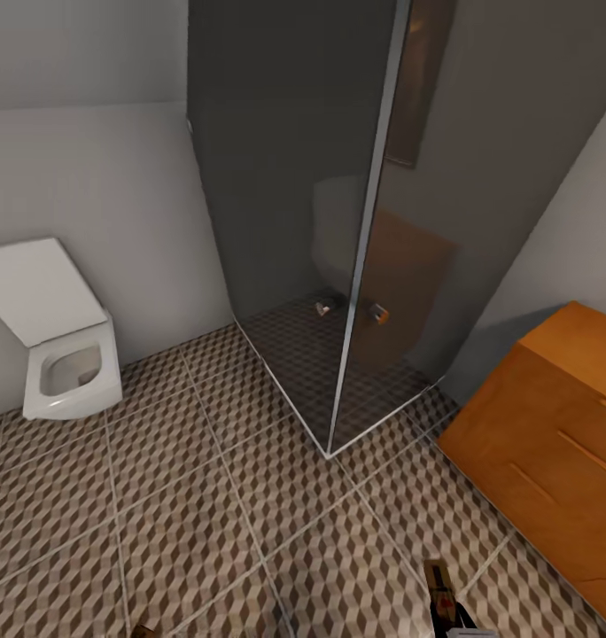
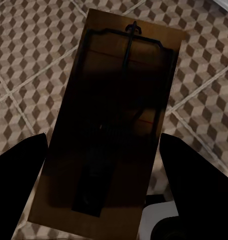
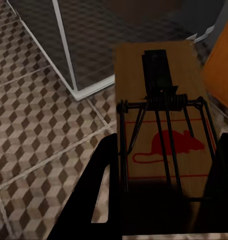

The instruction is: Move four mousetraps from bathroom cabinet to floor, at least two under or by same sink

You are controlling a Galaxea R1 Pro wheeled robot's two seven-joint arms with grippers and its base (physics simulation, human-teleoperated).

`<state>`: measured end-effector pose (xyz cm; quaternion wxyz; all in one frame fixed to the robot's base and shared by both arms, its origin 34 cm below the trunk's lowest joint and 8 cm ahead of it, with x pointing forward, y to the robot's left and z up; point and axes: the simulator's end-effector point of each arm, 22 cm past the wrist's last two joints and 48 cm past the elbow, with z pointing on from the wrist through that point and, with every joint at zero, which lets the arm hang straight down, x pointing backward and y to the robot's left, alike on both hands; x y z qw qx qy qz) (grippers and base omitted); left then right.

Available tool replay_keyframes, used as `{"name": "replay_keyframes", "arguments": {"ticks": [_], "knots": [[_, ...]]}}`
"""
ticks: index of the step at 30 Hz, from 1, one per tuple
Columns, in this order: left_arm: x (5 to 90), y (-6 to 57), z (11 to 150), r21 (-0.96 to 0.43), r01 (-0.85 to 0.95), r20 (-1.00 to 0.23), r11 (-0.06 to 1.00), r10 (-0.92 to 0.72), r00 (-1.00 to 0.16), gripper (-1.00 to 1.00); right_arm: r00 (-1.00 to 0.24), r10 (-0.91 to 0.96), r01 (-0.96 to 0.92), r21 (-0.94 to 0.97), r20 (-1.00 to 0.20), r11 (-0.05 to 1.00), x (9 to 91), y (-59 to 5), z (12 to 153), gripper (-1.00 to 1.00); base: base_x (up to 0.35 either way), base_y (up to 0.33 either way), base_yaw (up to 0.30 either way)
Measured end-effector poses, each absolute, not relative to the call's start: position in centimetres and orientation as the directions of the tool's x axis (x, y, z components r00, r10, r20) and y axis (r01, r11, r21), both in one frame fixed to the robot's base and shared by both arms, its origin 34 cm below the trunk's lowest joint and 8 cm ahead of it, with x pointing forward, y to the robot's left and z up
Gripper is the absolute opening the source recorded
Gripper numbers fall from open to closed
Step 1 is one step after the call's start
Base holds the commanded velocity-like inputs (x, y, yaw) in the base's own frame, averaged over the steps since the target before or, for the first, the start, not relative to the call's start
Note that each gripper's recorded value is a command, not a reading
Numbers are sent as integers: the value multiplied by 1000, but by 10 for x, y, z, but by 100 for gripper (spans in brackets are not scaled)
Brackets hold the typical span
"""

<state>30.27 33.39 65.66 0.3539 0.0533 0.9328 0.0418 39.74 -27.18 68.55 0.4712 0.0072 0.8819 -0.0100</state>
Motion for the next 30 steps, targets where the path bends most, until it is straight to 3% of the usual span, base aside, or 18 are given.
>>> {"name": "replay_keyframes", "arguments": {"ticks": [24, 30], "knots": [[303, 334, 657, 116, 70, -656, 991, 129, -744, -100, -555, 3, 22, -11, -832, 1000, 398, -272, 686, -100, 0, 1, 266], [303, 334, 657, 116, 70, -656, 991, 129, -744, -100, -555, 3, 22, -11, -832, 1000, 398, -272, 686, -100, 0, 131, 262]]}}
